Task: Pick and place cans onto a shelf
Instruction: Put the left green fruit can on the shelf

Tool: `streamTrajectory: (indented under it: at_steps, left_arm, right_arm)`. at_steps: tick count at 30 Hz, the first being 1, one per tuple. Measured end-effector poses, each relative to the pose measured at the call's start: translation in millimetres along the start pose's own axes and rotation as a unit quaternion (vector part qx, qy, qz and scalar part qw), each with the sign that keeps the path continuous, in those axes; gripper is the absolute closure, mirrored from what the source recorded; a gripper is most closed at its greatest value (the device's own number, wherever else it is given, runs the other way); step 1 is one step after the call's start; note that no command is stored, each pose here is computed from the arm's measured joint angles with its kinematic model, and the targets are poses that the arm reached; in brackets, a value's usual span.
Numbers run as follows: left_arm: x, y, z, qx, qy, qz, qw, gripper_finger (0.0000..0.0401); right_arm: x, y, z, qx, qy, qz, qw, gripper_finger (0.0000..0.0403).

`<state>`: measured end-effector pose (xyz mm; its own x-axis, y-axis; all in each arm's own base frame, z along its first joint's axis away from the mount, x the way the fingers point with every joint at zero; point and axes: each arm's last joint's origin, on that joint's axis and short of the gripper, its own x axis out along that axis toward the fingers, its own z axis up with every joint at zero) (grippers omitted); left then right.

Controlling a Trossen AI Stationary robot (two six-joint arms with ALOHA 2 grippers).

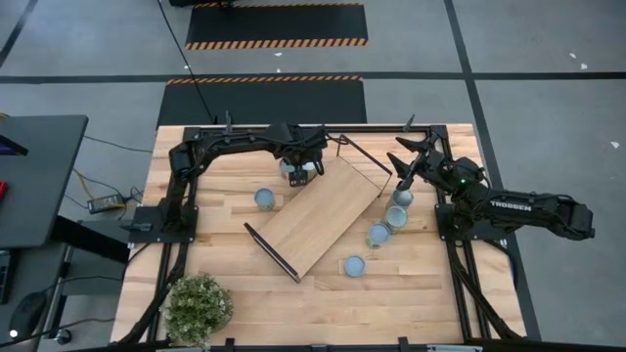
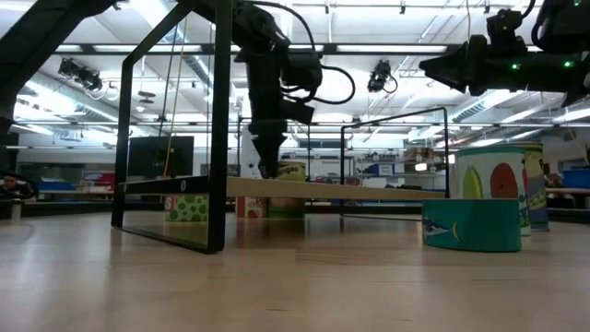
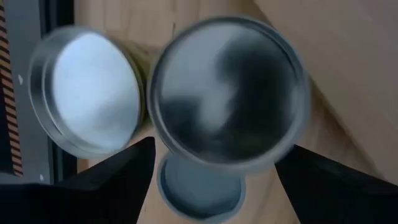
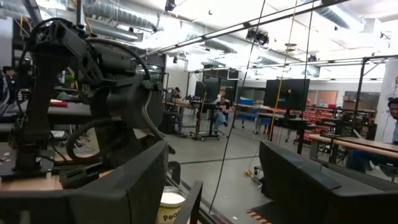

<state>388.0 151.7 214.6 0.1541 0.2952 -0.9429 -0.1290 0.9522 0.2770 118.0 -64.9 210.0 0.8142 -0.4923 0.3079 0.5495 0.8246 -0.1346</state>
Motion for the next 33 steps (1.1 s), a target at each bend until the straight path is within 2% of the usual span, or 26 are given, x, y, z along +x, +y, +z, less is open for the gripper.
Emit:
streamTrajectory:
  at_steps: [8,15,18,26,33]
  left_arm:
    - [8,-2,3,-0.003,-0.005,-0.004,1.000,0.0071]
    - [9,0,12,-0.012,-0.049,0.007,0.999,0.0071]
    - [9,0,15,-0.014,-0.065,-0.005,0.998,0.0071]
    - [8,1,18,-0.024,-0.081,-0.010,0.996,0.0071]
    - [8,1,17,-0.026,-0.072,0.009,0.997,0.0021]
  right_arm:
    - [0,0,0,0.001,0.000,0.000,1.000,0.0142]
    - [0,0,0,0.001,0.000,0.000,1.000,0.0142]
    - [0,0,0,0.001,0.000,0.001,1.000,0.0142]
    - [0,0,0,0.001,0.000,0.001,1.000,0.0142]
    - [0,0,0,0.001,0.000,0.001,1.000,0.0142]
